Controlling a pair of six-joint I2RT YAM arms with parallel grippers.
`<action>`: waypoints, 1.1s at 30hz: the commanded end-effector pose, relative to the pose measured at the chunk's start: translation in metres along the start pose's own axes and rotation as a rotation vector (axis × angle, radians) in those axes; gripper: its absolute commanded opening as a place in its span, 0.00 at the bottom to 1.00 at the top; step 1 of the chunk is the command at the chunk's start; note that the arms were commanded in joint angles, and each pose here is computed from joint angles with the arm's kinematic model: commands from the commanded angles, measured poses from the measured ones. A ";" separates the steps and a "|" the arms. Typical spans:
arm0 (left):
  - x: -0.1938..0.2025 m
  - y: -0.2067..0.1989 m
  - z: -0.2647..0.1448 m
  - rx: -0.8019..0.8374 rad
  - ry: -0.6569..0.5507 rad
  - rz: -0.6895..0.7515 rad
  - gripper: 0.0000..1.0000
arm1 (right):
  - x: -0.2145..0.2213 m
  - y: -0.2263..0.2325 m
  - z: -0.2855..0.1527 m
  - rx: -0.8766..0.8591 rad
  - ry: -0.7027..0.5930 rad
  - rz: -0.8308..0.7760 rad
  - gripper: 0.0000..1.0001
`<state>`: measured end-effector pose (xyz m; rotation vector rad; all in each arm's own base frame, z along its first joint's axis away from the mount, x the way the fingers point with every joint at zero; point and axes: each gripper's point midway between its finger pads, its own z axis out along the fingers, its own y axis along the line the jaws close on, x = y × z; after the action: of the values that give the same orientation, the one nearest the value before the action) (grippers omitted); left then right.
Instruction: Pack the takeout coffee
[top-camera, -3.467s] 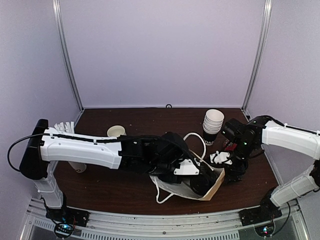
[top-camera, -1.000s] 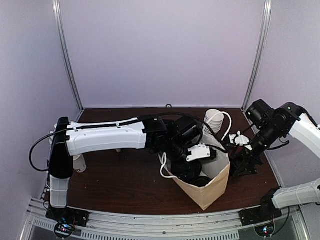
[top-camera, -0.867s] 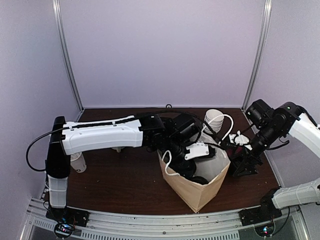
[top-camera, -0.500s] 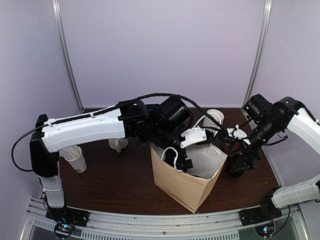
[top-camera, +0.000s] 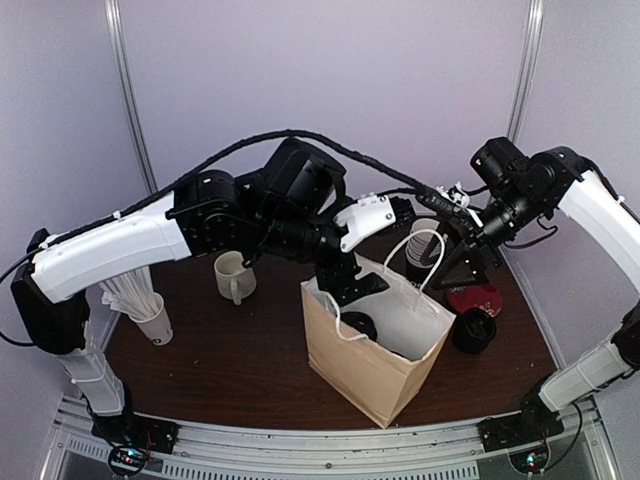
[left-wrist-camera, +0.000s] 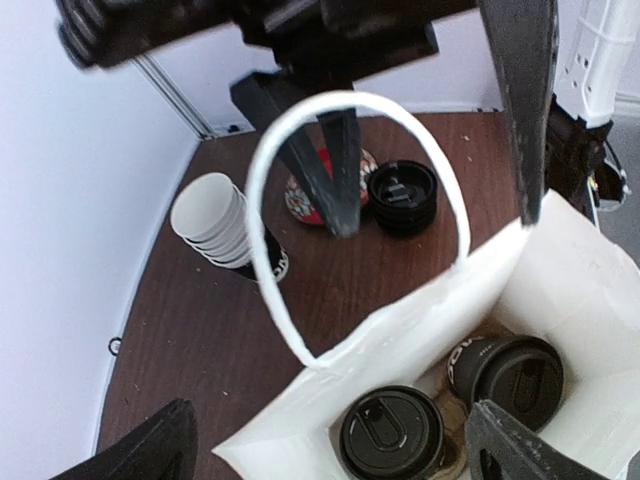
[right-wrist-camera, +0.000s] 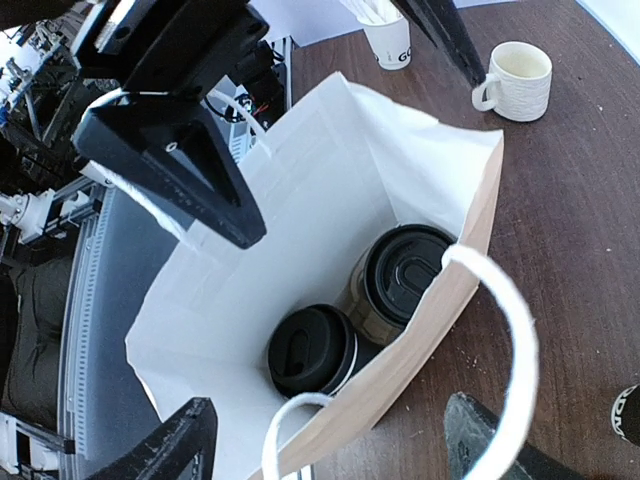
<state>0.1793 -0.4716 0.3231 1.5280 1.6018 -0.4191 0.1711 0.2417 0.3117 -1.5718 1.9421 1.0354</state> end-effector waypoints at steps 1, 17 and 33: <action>-0.034 0.030 -0.028 -0.129 -0.158 -0.061 0.98 | -0.029 0.003 0.002 -0.049 -0.065 0.042 0.78; -0.013 0.115 -0.140 -0.670 -0.279 -0.103 0.98 | -0.091 -0.004 0.009 -0.016 -0.137 -0.071 0.00; 0.017 0.140 -0.145 -0.782 -0.237 -0.131 0.97 | -0.049 0.117 0.053 -0.374 0.036 -0.256 0.01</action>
<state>0.2516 -0.3340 0.4231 0.8423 1.4625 -0.0323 0.0918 0.3251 0.3529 -1.9040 1.6116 1.2490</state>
